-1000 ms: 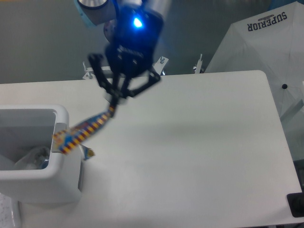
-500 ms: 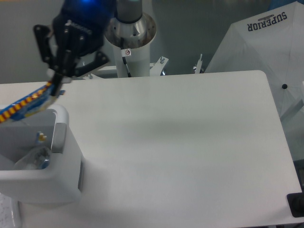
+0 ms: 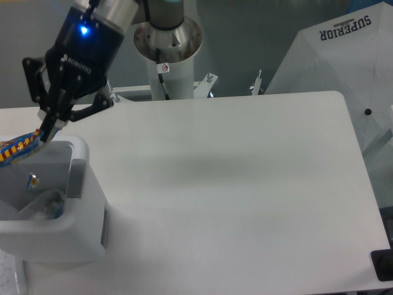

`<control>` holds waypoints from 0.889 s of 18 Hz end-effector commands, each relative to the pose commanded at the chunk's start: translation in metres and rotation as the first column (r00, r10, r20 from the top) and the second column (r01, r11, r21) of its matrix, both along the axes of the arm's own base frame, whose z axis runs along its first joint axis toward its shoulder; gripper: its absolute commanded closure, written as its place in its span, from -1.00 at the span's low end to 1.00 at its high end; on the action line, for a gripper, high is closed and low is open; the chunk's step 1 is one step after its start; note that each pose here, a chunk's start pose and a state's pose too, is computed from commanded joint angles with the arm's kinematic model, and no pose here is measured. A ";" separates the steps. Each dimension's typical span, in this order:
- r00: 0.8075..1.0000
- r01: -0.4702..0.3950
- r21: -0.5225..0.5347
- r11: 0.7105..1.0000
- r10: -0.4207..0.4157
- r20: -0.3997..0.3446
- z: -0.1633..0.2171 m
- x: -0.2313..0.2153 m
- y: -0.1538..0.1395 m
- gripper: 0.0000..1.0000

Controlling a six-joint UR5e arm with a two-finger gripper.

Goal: Place the trash in the trash can
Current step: 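Lift the snack bag and carry it over the trash bin, then lower the bag into the bin and open the gripper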

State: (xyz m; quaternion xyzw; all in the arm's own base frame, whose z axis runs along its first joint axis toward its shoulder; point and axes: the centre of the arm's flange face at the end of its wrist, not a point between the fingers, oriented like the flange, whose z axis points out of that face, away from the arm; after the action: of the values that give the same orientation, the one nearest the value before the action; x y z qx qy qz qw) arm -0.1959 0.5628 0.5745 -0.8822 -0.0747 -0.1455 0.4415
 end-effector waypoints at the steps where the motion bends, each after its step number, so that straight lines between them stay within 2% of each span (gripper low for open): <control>1: 1.000 0.004 -0.009 1.000 -0.004 0.006 -0.007 -0.001 0.004 0.91; 13: 0.999 0.017 -0.054 0.998 -0.015 0.030 -0.040 -0.011 0.026 0.90; 16: 0.999 0.025 -0.061 0.998 -0.023 0.036 -0.046 -0.006 0.028 0.82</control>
State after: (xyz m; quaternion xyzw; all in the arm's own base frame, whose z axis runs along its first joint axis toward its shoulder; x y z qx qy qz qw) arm -0.2023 0.5904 0.5287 -0.8935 -0.0763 -0.1639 0.4111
